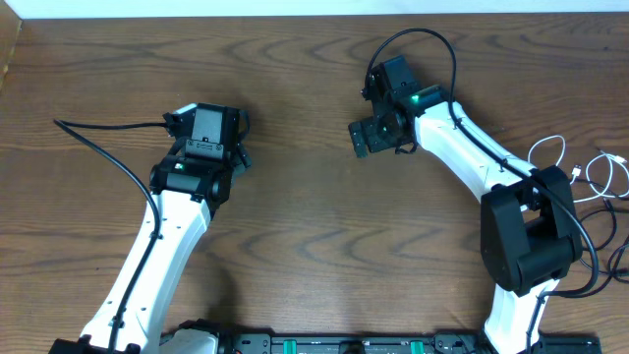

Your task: Untangle cables

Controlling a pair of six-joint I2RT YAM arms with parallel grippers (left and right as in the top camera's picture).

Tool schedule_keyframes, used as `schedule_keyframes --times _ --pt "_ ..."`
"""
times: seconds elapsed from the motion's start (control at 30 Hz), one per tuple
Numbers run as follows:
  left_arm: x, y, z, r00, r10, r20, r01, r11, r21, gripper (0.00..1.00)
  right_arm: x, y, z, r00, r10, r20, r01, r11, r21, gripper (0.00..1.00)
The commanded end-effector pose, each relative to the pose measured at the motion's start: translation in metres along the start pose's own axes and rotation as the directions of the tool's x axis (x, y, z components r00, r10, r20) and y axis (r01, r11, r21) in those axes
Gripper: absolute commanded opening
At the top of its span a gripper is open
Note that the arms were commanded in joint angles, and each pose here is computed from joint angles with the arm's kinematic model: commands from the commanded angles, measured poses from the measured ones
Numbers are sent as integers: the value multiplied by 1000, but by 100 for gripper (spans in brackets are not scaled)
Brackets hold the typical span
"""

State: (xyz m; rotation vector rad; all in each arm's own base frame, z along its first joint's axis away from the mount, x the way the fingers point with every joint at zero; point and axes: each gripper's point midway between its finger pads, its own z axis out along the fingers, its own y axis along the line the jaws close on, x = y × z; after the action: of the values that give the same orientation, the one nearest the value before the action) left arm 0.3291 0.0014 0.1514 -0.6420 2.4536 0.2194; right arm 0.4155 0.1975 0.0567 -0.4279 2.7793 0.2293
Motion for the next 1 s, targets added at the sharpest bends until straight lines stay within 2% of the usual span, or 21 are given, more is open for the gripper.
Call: schedule_keyframes --times 0.0,0.23,0.5,0.7,0.97 --pt "3 4 2 1000 -3 -7 3 1000 -12 87 -12 3 -18 999 -13 52 13 1000 2 99" --pt "1 3 -2 1000 16 1 -16 1000 0 87 -12 3 -18 999 -13 52 13 1000 2 99" --pt "-4 -14 -28 994 -111 18 107 980 166 87 -12 3 -18 999 -13 52 13 1000 1 99" --pt "-3 -27 -46 987 -116 115 78 954 290 87 -12 3 -18 999 -13 52 13 1000 2 99" --pt "16 -27 -42 955 -184 232 73 905 419 87 -12 3 -18 999 -13 52 13 1000 2 99"
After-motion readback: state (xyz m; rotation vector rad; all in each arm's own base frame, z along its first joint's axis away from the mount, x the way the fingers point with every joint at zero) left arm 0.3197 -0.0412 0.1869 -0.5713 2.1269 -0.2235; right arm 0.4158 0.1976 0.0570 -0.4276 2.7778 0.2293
